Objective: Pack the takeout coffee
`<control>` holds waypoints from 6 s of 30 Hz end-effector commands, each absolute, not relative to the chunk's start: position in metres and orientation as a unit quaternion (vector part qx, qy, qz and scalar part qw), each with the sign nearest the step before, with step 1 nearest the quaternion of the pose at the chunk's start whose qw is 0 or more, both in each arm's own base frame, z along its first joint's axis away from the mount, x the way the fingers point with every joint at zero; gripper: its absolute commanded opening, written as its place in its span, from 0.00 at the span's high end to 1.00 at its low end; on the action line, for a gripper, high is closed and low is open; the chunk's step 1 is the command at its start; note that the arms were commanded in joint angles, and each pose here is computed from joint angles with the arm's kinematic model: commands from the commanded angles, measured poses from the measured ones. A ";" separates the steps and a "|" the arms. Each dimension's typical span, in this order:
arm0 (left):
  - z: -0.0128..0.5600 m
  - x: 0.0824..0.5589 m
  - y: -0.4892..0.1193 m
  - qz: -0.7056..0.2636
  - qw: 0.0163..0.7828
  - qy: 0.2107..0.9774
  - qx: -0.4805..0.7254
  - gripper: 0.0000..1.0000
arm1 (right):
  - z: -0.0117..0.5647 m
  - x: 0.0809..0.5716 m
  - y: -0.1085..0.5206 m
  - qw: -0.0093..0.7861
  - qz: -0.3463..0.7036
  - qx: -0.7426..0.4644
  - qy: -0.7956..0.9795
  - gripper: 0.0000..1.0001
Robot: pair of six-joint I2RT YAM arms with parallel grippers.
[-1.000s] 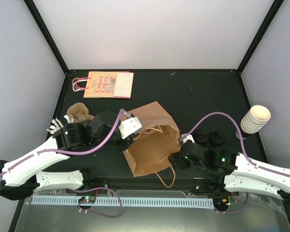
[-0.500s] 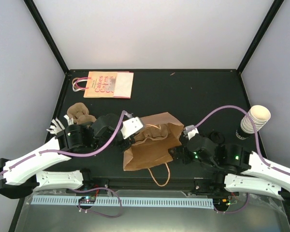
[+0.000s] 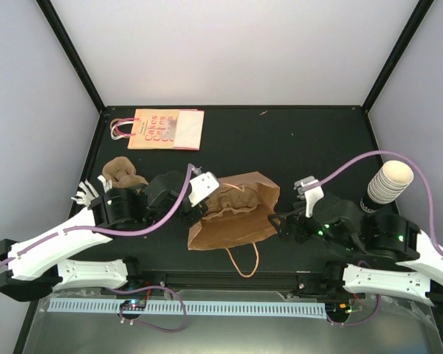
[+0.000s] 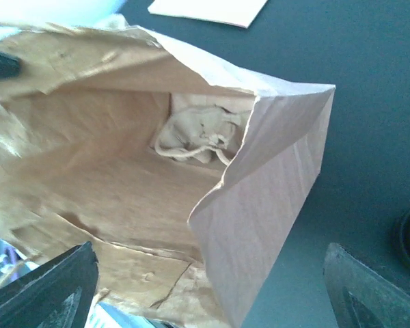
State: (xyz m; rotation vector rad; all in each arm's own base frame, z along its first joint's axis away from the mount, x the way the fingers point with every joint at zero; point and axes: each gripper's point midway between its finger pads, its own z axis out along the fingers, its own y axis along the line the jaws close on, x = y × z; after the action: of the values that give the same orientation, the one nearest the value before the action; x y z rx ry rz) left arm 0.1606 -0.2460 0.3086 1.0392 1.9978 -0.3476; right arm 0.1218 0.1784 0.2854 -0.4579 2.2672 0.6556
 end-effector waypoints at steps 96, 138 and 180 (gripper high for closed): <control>0.370 0.171 -0.242 -0.147 0.480 0.778 0.378 0.99 | 0.218 0.114 0.288 0.435 0.106 -0.517 0.729 0.99; 0.349 0.151 -0.269 -0.196 0.429 0.766 0.436 0.98 | 0.195 0.121 0.291 0.420 0.095 -0.536 0.726 0.99; 0.368 0.170 -0.270 -0.234 0.461 0.799 0.308 0.99 | 0.186 0.174 0.301 0.376 0.156 -0.278 0.870 0.57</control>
State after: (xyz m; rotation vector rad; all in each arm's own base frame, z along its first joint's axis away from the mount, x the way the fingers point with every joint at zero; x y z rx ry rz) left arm 0.1626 -0.2634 0.3503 0.8964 1.9847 -0.5077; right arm 0.1670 0.2989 0.1800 -0.8083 2.2186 0.3781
